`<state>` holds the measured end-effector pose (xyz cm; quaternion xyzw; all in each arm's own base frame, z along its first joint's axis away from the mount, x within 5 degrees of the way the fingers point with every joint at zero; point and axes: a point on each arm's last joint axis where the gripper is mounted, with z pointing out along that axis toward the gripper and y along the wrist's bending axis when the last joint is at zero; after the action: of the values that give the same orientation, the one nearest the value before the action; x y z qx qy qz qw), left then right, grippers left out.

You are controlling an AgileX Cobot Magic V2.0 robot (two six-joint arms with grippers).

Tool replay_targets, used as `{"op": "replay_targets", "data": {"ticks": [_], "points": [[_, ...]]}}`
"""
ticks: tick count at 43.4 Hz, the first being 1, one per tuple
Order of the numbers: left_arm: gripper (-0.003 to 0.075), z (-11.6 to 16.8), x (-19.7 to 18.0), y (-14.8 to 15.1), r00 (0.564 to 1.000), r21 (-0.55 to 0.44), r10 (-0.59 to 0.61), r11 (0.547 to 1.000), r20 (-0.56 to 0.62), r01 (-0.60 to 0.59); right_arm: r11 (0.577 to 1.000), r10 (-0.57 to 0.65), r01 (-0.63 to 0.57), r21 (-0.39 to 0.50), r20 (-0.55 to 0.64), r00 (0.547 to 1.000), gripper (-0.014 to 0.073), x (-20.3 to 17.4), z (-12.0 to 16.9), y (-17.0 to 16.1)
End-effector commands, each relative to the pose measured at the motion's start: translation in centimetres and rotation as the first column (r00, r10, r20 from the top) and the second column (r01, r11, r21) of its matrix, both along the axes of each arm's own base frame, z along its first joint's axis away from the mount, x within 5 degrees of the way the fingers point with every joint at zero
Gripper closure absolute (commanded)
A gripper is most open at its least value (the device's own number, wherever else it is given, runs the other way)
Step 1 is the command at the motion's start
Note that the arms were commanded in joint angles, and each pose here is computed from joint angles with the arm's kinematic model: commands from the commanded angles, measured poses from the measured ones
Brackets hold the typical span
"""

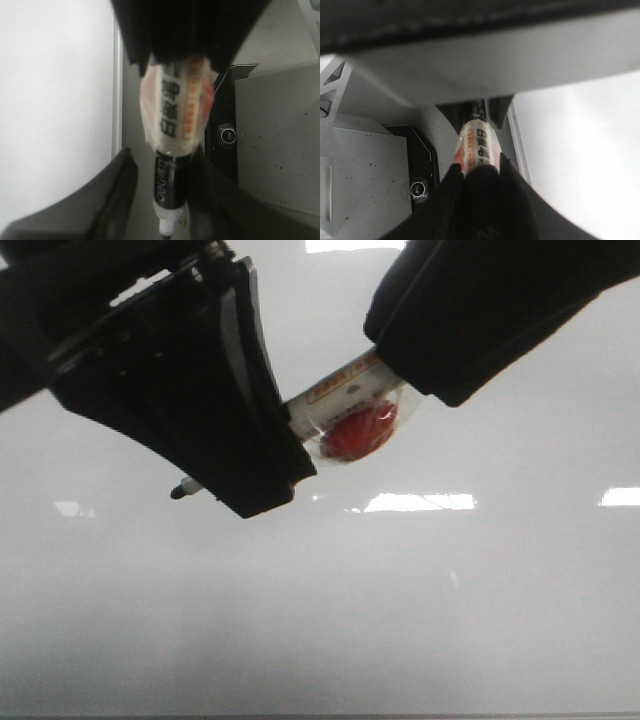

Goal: Write number 6 on whiteboard

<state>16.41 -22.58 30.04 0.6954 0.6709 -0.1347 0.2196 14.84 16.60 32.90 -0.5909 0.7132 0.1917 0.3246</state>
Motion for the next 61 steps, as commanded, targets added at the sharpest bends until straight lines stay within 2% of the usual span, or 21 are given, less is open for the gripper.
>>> {"op": "replay_targets", "data": {"ticks": [1, 5, 9, 12, 16, 21, 26, 30, 34, 37, 42, 48, 61], "points": [[0.0347, 2.3, -0.2, -0.1, 0.998, -0.106, 0.029, 0.994, 0.054, -0.023, 0.998, -0.007, 0.005, 0.065, 0.026, 1.0, 0.0701, -0.1, 1.5, 0.1], [0.0327, 3.3, -0.4, 0.6, 0.996, -0.131, 0.062, 0.99, 0.068, -0.052, 0.998, -0.024, 0.023, 0.055, 0.004, 1.0, 0.0715, -0.1, 1.5, -0.2], [0.0329, 4.5, -0.4, 2.3, 0.987, -0.148, 0.144, 0.98, 0.077, -0.132, 0.995, -0.1, 0.1, 0.03, -0.002, 0.995, 0.0715, 0.3, 1.7, -1.4], [0.0331, 5.3, -0.2, 3.8, 0.972, -0.164, 0.223, 0.964, 0.077, -0.208, 0.981, -0.193, 0.193, 0.017, -0.014, 0.981, 0.0715, 0.5, 1.9, -2.7], [0.0332, 6.3, 0.3, 6.3, 0.934, -0.206, 0.35, 0.921, 0.067, -0.331, 0.938, -0.346, 0.347, 0.024, -0.009, 0.938, 0.0715, 0.9, 2.7, -5.0], [0.0332, 7.1, 0.5, 9.4, 0.861, -0.257, 0.506, 0.838, 0.038, -0.481, 0.845, -0.527, 0.528, 0.088, -0.037, 0.849, 0.0715, 0.7, 3.8, -7.7], [0.0332, 7.6, 0.6, 12.0, 0.765, -0.302, 0.644, 0.728, -0.003, -0.615, 0.698, -0.688, 0.696, 0.168, -0.113, 0.717, 0.0715, -0.1, 4.8, -10.2], [0.0333, 7.6, 0.8, 13.2, 0.718, -0.312, 0.696, 0.68, -0.01, -0.663, 0.591, -0.758, 0.77, 0.24, -0.162, 0.632, 0.0715, -0.7, 4.4, -11.2], [0.0332, 7.5, 1.0, 13.8, 0.693, -0.313, 0.721, 0.656, -0.01, -0.687, 0.524, -0.773, 0.773, 0.359, -0.181, 0.608, 0.0715, -0.9, 3.1, -11.3], [0.0333, 7.6, 1.2, 13.9, 0.686, -0.32, 0.727, 0.648, -0.007, -0.691, 0.481, -0.792, 0.78, 0.4, -0.183, 0.582, 0.0715, -0.5, 1.8, -11.4], [0.0333, 7.7, 1.2, 13.9, 0.685, -0.333, 0.729, 0.643, -0.009, -0.689, 0.442, -0.811, 0.787, 0.432, -0.182, 0.555, 0.0715, 0.4, 1.0, -11.5], [0.0333, 7.7, 1.3, 13.9, 0.684, -0.341, 0.73, 0.641, -0.008, -0.688, 0.388, -0.813, 0.803, 0.452, -0.243, 0.529, 0.0715, 1.8, 0.7, -11.2], [0.0333, 7.7, 1.3, 13.8, 0.683, -0.345, 0.731, 0.639, -0.006, -0.687, 0.395, -0.817, 0.812, 0.43, -0.239, 0.524, 0.0715, 4.7, 1.3, -10.6]]}}
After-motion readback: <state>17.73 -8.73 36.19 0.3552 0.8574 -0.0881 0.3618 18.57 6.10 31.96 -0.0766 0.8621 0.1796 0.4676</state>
